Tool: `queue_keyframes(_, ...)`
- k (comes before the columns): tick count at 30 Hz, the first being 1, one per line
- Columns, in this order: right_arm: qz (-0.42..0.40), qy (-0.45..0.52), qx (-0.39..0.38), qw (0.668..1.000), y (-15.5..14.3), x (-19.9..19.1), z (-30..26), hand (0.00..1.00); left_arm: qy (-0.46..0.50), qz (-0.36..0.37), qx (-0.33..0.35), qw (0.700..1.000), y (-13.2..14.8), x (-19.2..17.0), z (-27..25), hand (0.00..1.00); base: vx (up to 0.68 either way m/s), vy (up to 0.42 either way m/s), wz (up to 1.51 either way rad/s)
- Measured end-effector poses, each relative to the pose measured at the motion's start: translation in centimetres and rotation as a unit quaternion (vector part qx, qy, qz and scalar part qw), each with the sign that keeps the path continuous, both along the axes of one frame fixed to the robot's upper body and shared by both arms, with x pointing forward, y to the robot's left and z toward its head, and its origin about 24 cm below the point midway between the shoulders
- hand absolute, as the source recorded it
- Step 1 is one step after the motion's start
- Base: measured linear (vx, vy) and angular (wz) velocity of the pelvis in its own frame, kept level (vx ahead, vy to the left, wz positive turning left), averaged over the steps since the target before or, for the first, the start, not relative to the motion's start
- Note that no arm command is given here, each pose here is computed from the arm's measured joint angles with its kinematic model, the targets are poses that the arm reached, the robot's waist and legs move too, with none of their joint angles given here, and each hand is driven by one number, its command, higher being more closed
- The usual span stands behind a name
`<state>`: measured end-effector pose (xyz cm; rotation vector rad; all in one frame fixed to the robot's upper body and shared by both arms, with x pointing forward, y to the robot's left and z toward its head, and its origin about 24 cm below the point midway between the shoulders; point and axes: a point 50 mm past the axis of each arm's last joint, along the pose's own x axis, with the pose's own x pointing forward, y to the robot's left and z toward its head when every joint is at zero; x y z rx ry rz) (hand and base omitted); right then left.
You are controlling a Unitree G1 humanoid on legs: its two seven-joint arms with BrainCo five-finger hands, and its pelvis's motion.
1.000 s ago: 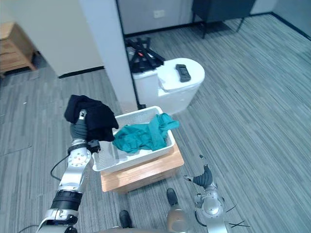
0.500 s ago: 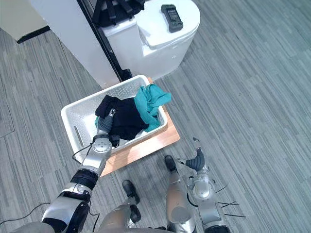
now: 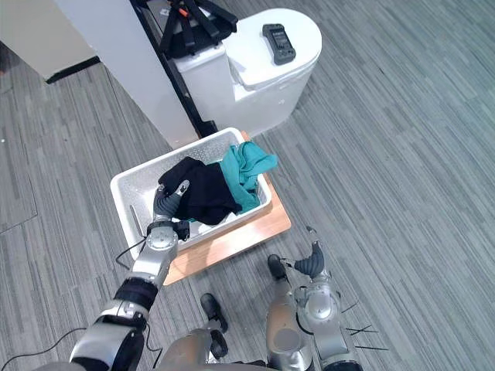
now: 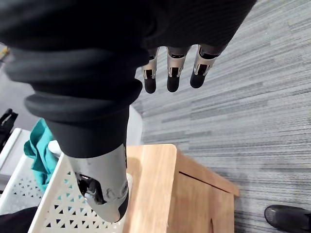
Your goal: Tidy the bed and pick cloth on bed and put in laundry
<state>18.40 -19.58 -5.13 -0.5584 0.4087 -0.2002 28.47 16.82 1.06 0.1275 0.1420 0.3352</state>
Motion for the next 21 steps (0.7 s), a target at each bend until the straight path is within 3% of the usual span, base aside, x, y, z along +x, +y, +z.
queue_keyframes(12, -0.122, 0.196, 0.024, 0.973, -3.9, -6.5, -6.6, 0.00, 0.117, 0.091, -0.100, 0.984, 4.2, -10.0, -6.9, 0.00, 0.03, -0.010, 0.26)
queue_keyframes(15, -0.168, 0.249, 0.050, 0.952, -4.2, -8.9, -8.3, 0.00, 0.200, 0.133, -0.134, 0.961, 4.7, -13.4, -10.5, 0.00, -0.01, -0.004, 0.02)
queue_keyframes(21, -0.232, 0.311, 0.111, 0.915, -3.1, -12.1, -10.2, 0.00, 0.385, 0.200, -0.189, 0.881, 3.7, -21.9, -16.3, 0.00, -0.04, -0.006, 0.07)
